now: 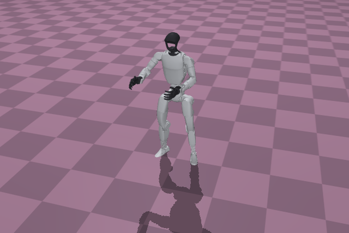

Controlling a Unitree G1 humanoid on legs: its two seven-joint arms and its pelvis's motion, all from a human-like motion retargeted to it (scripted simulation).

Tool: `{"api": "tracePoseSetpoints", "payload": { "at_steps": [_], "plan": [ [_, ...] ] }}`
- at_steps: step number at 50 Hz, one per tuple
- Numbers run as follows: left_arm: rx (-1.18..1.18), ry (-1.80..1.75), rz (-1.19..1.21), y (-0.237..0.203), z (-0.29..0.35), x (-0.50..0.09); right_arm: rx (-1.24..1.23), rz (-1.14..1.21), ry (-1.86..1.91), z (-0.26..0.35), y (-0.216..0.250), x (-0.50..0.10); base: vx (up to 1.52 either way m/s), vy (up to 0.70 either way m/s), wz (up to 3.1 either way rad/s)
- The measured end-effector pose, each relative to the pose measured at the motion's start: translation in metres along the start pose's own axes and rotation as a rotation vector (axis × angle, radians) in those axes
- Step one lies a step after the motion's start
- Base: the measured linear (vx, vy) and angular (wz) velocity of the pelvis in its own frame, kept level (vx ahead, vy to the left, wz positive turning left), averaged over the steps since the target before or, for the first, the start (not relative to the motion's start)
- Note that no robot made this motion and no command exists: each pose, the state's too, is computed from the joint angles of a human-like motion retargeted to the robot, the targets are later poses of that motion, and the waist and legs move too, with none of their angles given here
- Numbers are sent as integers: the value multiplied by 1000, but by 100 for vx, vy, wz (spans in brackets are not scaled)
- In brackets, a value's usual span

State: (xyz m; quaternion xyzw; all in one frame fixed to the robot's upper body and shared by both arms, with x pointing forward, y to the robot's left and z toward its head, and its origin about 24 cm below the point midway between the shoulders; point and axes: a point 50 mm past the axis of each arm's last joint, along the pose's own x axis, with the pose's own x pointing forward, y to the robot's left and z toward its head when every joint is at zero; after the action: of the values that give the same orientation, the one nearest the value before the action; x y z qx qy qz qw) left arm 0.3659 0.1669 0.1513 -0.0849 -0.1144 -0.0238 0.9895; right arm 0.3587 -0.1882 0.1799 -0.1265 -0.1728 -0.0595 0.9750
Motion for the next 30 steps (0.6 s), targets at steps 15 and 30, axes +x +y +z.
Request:
{"api": "tracePoseSetpoints", "payload": {
  "at_steps": [15,30],
  "plan": [
    [56,-5,-74,-1,11,-6,-210,90,-49,12,-24,2,0,0,0],
    [260,18,-21,-3,39,37,165,20,226,-5,-19,33,-4,0,3]
  ]
}}
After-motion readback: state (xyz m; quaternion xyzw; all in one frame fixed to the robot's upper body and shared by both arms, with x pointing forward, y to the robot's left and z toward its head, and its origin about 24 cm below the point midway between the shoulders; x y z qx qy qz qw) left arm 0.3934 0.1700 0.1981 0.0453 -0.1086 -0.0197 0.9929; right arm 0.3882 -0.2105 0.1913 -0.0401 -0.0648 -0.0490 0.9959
